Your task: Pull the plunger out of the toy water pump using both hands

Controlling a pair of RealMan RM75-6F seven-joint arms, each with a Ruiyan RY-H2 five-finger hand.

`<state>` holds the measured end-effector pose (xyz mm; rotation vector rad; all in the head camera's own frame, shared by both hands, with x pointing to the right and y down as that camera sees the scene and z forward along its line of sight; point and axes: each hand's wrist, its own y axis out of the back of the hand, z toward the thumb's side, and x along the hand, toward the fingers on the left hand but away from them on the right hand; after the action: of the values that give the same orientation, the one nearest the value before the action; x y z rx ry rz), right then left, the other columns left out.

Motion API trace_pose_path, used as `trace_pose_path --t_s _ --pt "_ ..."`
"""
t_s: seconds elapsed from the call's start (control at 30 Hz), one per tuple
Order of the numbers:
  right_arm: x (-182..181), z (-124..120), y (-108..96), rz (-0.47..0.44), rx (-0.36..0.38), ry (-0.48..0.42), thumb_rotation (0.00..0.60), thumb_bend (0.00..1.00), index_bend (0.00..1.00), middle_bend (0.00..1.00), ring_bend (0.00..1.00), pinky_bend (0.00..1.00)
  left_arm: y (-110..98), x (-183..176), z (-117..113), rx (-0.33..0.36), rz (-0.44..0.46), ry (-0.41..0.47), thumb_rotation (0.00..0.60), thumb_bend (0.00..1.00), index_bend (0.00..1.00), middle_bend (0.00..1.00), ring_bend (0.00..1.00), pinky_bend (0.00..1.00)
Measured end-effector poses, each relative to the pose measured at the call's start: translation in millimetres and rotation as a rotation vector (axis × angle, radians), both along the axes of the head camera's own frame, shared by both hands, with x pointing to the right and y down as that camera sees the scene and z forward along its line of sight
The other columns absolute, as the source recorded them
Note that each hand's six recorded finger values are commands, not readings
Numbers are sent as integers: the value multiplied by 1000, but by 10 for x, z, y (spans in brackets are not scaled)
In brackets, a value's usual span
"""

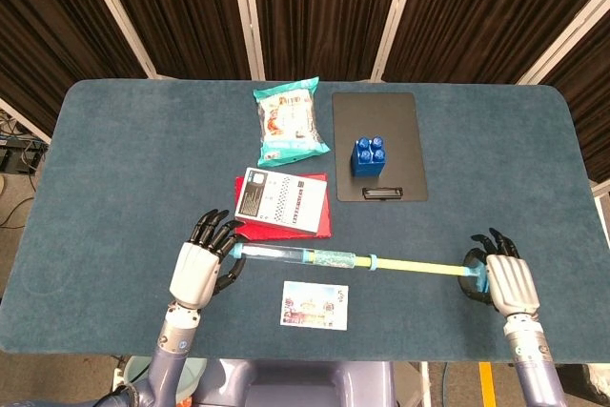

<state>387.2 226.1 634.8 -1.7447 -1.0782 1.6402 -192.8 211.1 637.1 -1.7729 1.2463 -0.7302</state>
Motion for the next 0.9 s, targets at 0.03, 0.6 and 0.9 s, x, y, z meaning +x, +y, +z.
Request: trace_pose_path --t_s 0.03,0.6,0.9 --pt "16 -8 -11 4 3 1 600 475 705 223 56 109 1 -3 -8 2 0 2 600 555 742 287 148 163" --pt "217 -69 -144 61 37 6 600 476 703 225 59 109 33 -27 -155 28 4 43 600 555 743 289 148 163" --pt "277 -91 -187 74 52 4 600 474 701 224 59 109 39 -50 -241 35 3 72 600 554 743 289 148 163"
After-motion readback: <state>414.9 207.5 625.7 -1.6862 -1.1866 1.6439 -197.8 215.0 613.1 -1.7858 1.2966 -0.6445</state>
